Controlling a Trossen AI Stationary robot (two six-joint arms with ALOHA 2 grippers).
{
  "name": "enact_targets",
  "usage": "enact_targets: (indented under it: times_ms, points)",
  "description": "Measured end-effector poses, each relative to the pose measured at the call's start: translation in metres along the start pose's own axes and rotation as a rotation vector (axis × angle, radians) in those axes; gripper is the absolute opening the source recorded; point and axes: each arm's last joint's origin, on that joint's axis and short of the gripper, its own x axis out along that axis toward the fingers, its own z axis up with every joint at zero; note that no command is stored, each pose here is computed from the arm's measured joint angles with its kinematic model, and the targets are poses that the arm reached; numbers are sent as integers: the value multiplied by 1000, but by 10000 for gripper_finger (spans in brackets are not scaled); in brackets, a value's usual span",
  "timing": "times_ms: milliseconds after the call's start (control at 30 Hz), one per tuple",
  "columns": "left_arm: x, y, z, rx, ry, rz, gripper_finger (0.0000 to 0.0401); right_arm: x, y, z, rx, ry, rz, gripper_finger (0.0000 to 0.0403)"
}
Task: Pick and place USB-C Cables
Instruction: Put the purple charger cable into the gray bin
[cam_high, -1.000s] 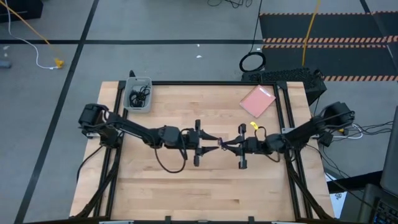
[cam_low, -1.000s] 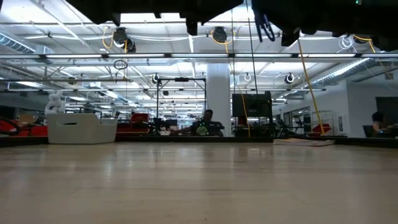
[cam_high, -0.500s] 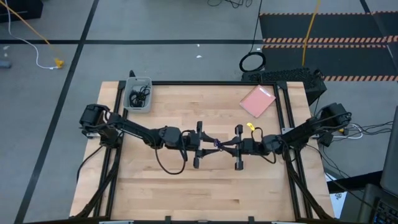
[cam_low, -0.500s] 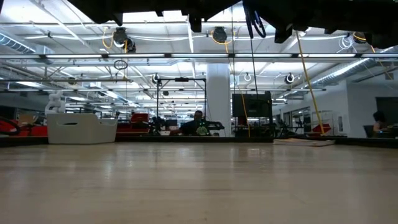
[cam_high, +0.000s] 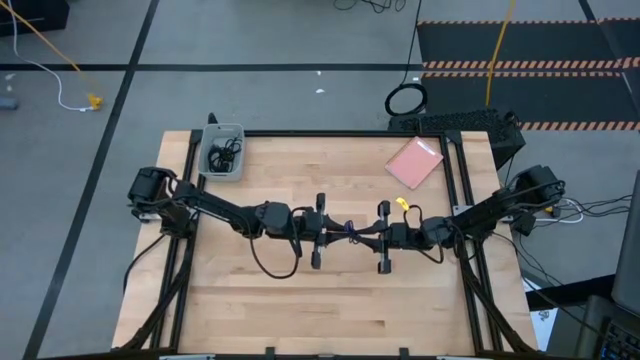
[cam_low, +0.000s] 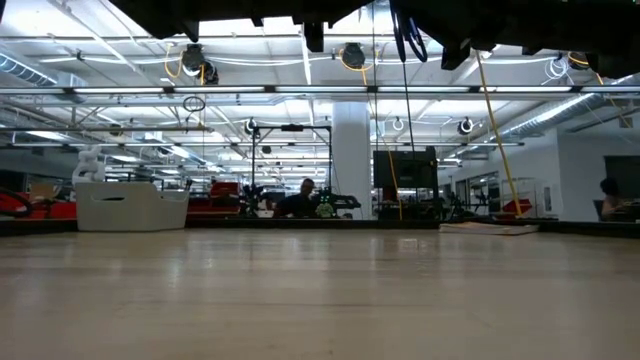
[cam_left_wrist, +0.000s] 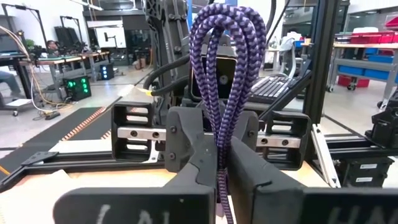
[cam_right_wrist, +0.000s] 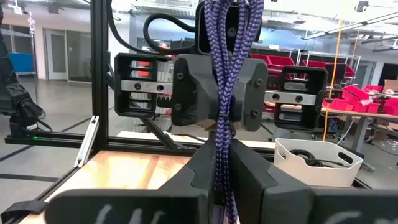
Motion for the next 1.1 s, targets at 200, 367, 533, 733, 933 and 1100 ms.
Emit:
enact_targets:
  times_ms: [200, 367, 533, 733, 933, 1100]
  points:
    - [0, 0, 0, -12, 0, -1, 36, 0, 0, 0, 11, 1, -3, 27]
    - [0, 0, 0, -13, 2, -1, 21, 0, 0, 0, 11, 1, -7, 43]
    - [0, 0, 0, -13, 4, -2, 16, -3, 2, 6, 32, -12, 2, 95]
    - [-1, 0, 0, -13, 17, -2, 28, -8, 0, 11, 81, 42, 7, 162]
    - [-5, 1, 5, -10, 48, -3, 20, -15, -3, 16, 108, 112, 15, 193]
    - [-20, 3, 25, -5, 124, -2, 24, -20, -4, 17, 112, 161, 42, 196]
